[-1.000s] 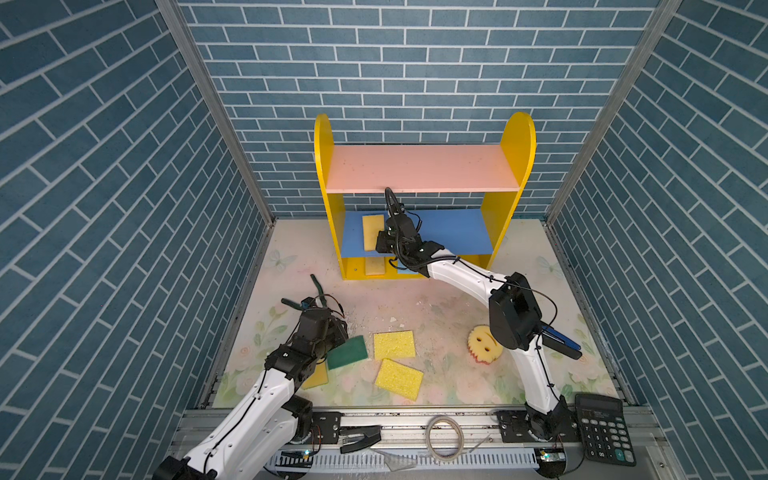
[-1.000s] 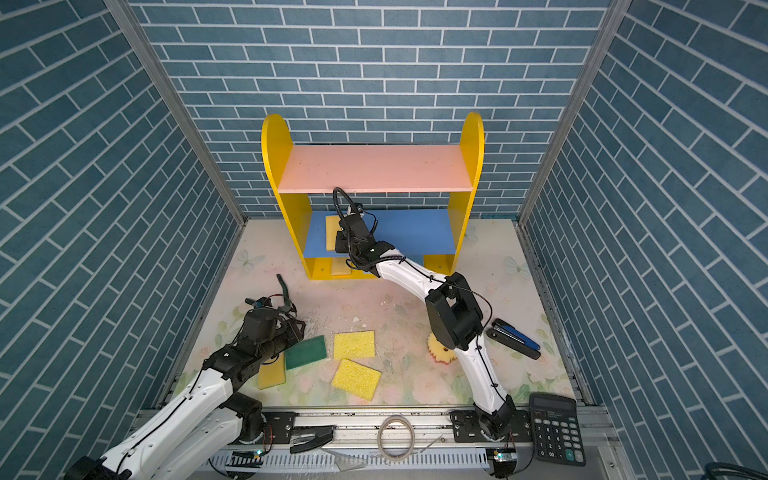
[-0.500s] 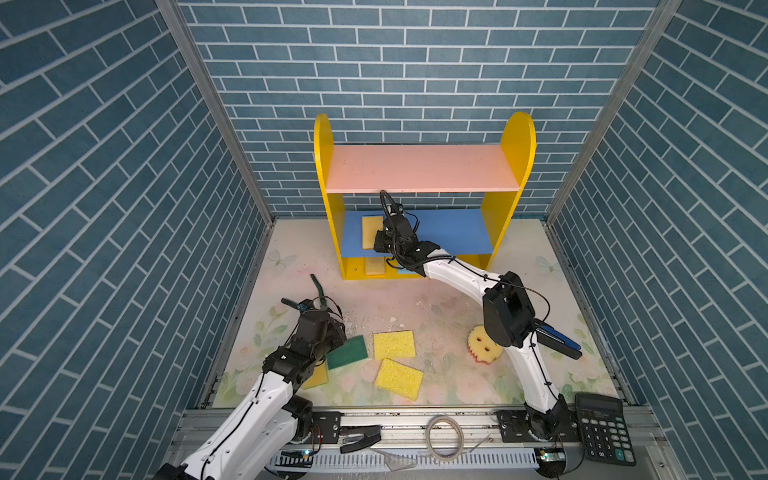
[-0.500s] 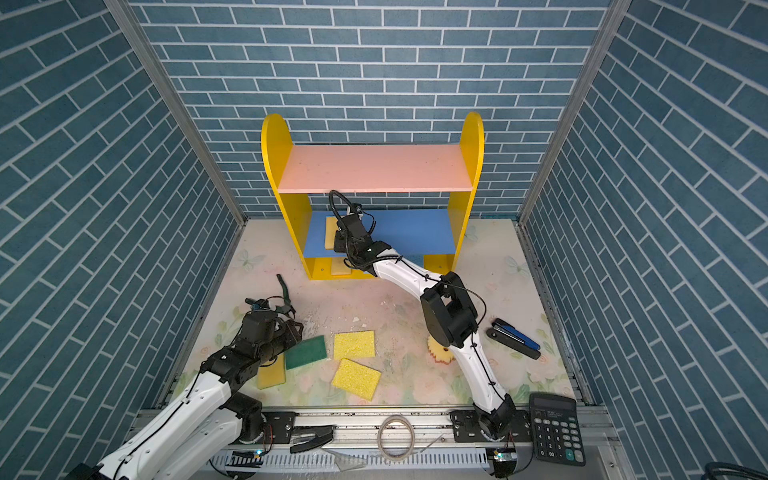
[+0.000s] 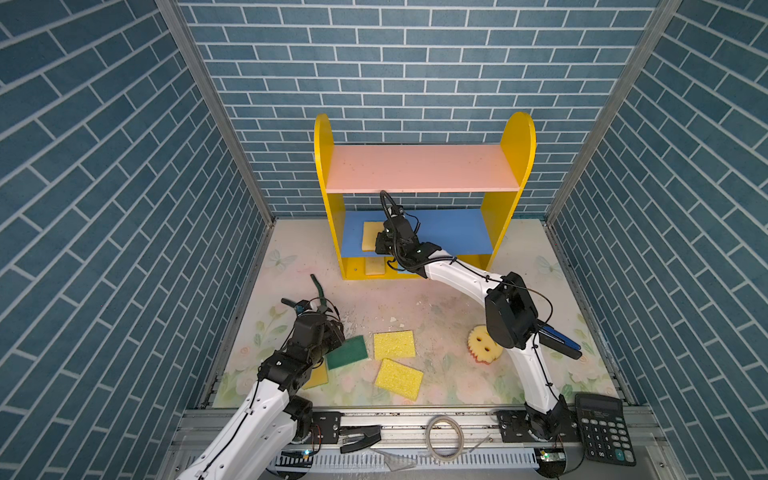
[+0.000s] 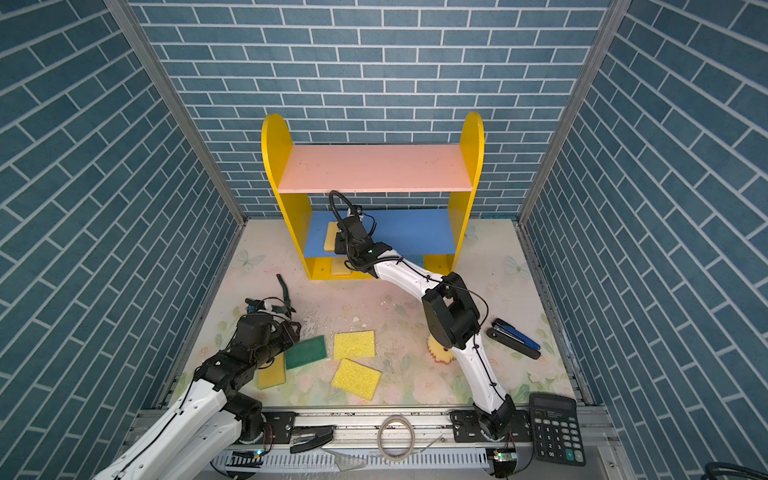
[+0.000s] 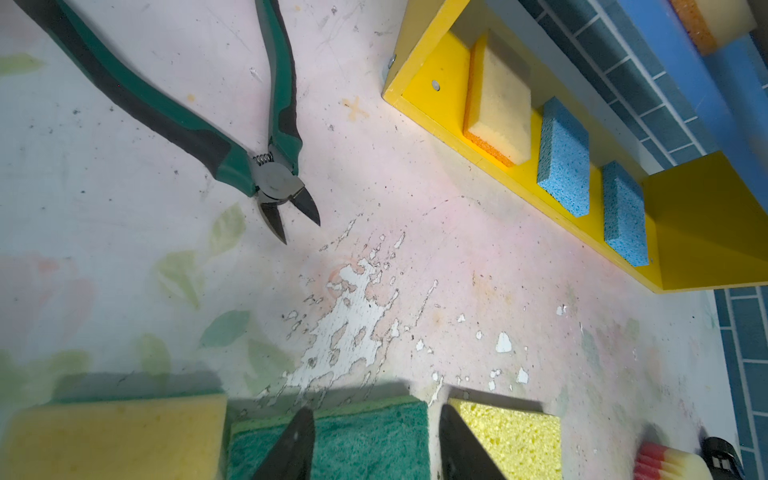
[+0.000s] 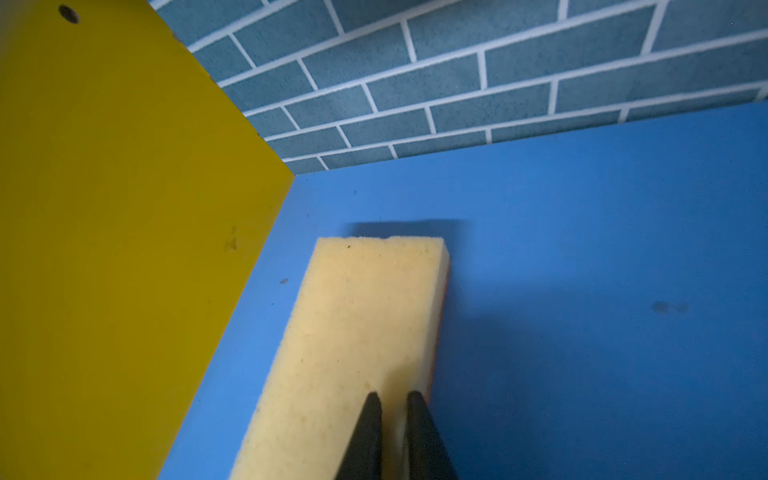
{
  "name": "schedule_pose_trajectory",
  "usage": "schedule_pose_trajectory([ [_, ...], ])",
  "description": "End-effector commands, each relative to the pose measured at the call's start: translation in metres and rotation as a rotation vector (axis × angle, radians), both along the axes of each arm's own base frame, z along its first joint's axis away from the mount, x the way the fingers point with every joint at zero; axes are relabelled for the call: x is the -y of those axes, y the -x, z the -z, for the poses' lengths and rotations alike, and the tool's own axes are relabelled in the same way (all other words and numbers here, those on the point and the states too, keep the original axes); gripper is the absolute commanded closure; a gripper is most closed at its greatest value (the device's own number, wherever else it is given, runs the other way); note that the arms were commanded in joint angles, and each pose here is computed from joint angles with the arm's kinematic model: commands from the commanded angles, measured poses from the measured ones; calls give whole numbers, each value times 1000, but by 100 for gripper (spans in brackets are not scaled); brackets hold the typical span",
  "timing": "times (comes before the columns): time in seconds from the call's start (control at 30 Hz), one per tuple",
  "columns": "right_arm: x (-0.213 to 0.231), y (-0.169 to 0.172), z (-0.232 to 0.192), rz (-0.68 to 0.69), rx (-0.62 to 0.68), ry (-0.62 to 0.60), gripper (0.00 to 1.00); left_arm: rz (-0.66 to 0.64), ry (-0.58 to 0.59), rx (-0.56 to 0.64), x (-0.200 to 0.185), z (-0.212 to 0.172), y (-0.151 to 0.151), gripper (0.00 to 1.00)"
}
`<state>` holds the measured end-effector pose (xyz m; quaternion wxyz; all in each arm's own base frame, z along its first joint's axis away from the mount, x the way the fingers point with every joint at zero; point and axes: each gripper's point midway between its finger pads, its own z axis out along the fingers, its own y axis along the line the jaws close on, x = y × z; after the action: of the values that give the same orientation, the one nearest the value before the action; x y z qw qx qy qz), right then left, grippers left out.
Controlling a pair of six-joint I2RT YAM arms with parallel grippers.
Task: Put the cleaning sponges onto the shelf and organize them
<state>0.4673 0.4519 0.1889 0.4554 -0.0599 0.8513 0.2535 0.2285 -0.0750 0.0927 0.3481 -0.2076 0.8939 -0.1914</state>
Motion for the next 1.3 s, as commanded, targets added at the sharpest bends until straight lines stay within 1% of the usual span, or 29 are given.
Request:
schedule_pose_trajectory([
  [0.0, 11, 6, -4, 25, -9, 19, 83, -7, -30, -22, -6, 4, 4, 50],
  [0.33, 5, 2, -17, -4, 26, 31, 82, -6, -22, -28, -5, 8, 5, 50],
  [0.6, 4, 0, -46, -19, 86, 35, 81, 9, -25, -19, -3, 0, 2, 50],
  [0.77, 2, -3, -63, -30, 120, 54, 82, 22, -21, -9, 0, -5, 1, 52],
  [1.0, 0, -6, -90, -42, 179, 46, 81, 29, -15, -17, 0, -6, 4, 52],
  [1.1, 0, -3, -94, -49, 176, 37, 81, 26, -16, -16, -1, -6, 6, 52],
  [1.17, 1, -1, -87, -45, 153, 37, 81, 22, -11, -4, -2, -9, 7, 52],
  [1.2, 2, -1, -79, -39, 136, 41, 82, 21, -12, -3, -2, -9, 8, 52],
  [1.23, 8, 3, -87, -30, 134, 30, 86, 20, -12, -4, -3, -9, 9, 52],
  [1.27, 11, 6, -84, -22, 121, 31, 93, 18, -13, -5, -3, -8, 10, 52],
])
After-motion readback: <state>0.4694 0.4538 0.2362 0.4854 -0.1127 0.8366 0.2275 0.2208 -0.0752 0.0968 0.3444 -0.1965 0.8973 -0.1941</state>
